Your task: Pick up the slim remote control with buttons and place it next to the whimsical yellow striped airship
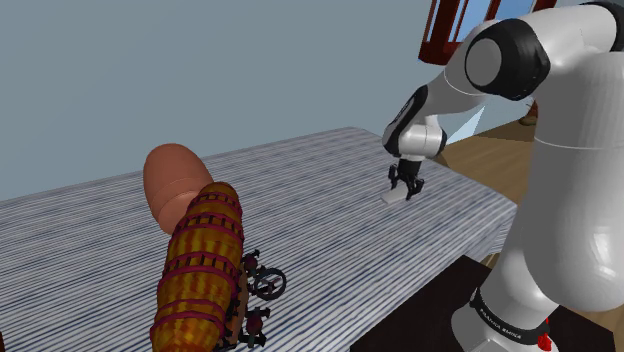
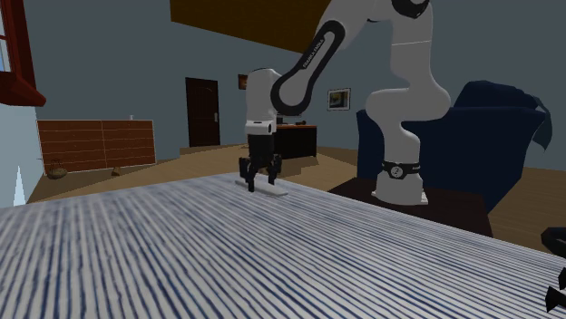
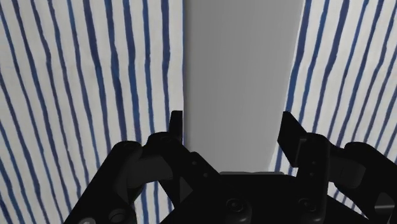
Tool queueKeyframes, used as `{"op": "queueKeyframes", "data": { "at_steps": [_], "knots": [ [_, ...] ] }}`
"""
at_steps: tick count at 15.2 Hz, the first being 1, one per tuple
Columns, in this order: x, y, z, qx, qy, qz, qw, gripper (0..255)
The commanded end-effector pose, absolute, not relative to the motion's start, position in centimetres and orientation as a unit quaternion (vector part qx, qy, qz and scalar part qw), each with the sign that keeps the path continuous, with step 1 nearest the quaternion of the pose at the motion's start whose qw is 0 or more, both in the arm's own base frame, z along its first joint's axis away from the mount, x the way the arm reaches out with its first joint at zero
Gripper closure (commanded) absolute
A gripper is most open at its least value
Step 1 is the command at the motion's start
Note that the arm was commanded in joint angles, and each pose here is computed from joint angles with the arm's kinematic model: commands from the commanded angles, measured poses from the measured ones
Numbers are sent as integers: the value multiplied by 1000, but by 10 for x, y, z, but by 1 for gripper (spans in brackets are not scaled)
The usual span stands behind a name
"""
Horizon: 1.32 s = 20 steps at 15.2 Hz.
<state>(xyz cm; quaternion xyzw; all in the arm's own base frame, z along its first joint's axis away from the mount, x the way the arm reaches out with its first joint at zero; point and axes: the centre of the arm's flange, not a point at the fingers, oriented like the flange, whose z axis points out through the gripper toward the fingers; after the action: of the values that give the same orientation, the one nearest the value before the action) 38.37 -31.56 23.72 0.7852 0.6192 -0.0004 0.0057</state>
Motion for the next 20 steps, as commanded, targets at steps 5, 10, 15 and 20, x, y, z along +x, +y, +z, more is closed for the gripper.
{"op": "queueKeyframes", "data": {
  "at_steps": [5,10,15,20],
  "knots": [
    [383,-315,268,785,619,-1,6,255],
    [383,-315,295,785,619,-1,6,255],
    [383,-315,321,785,619,-1,6,255],
    [383,-315,347,785,619,-1,6,255]
  ]
}}
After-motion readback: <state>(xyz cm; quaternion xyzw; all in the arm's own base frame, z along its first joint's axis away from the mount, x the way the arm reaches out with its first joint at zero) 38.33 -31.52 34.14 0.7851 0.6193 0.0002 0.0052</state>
